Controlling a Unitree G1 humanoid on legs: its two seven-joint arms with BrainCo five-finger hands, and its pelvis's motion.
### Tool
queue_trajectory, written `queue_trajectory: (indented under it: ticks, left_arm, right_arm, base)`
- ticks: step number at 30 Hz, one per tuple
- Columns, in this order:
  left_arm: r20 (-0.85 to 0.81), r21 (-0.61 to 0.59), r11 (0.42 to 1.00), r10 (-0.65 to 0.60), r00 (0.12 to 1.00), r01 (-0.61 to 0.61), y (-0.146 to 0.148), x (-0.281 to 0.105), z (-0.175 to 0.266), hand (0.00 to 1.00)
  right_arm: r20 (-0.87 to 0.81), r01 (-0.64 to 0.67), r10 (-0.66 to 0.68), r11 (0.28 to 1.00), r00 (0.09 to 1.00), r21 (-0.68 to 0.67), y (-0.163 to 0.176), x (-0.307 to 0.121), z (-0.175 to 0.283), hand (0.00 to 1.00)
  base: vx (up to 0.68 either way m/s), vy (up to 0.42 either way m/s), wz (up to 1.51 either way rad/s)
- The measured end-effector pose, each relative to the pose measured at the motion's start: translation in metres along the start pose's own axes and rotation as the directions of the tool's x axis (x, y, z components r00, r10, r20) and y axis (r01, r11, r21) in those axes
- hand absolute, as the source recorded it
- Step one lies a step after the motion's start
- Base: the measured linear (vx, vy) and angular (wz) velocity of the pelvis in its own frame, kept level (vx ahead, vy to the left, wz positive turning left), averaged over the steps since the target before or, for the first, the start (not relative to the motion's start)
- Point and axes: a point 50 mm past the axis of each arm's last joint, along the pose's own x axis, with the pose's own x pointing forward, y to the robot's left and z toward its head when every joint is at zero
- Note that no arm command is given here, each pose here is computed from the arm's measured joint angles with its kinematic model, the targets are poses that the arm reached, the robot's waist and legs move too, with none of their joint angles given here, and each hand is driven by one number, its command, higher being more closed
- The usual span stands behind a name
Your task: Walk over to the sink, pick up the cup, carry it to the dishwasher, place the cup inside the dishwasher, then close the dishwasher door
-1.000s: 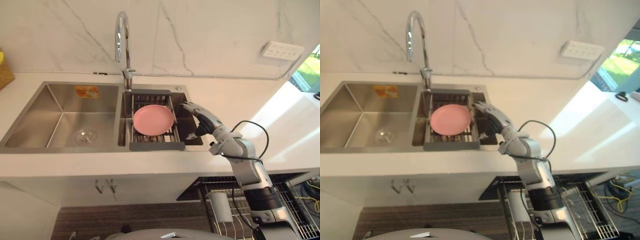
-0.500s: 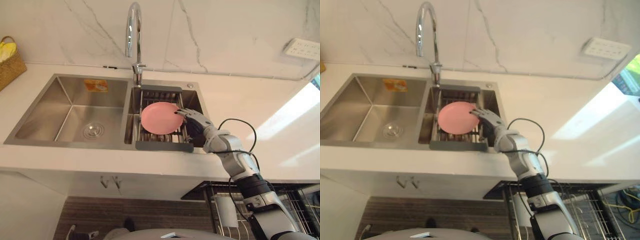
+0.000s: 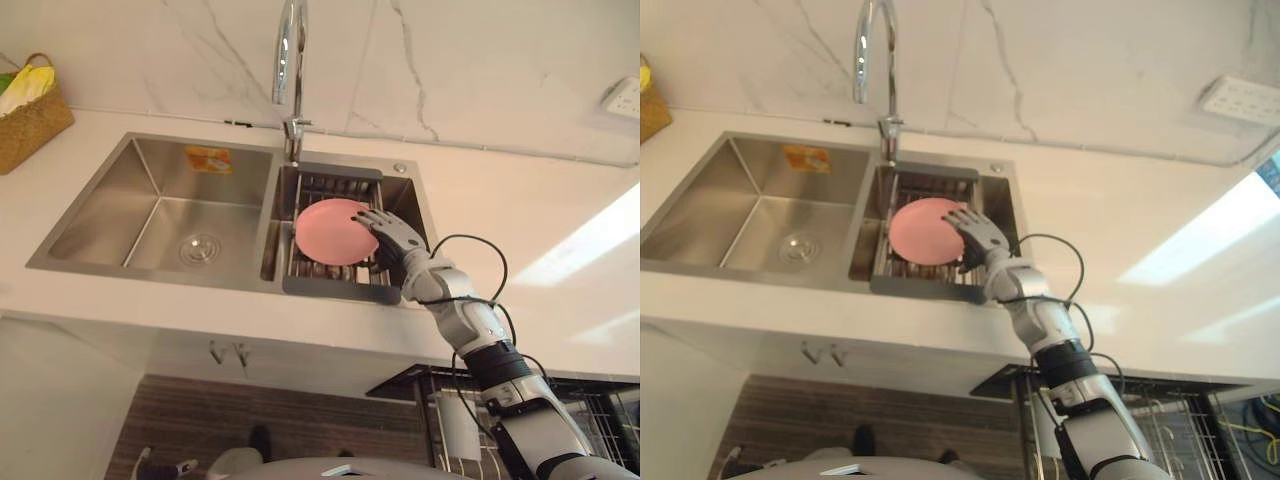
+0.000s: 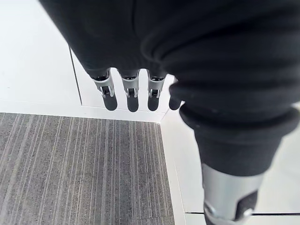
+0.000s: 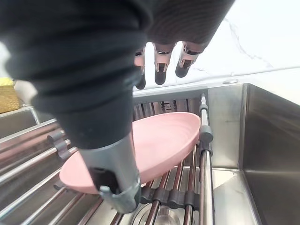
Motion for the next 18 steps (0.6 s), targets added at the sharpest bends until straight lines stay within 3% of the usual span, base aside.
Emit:
queue_trajectory:
  ticks: [18]
  left_arm:
    - [0.033, -0.008, 1.000, 0.022, 0.999, -0.022, 0.003, 0.001, 0.007, 0.00]
  right_arm:
    - [-0.047, -0.071, 0.068, 0.995, 0.997, -0.066, 0.019, 0.015, 0.005, 0.00]
  base:
    - [0.00, 0.010, 0.03]
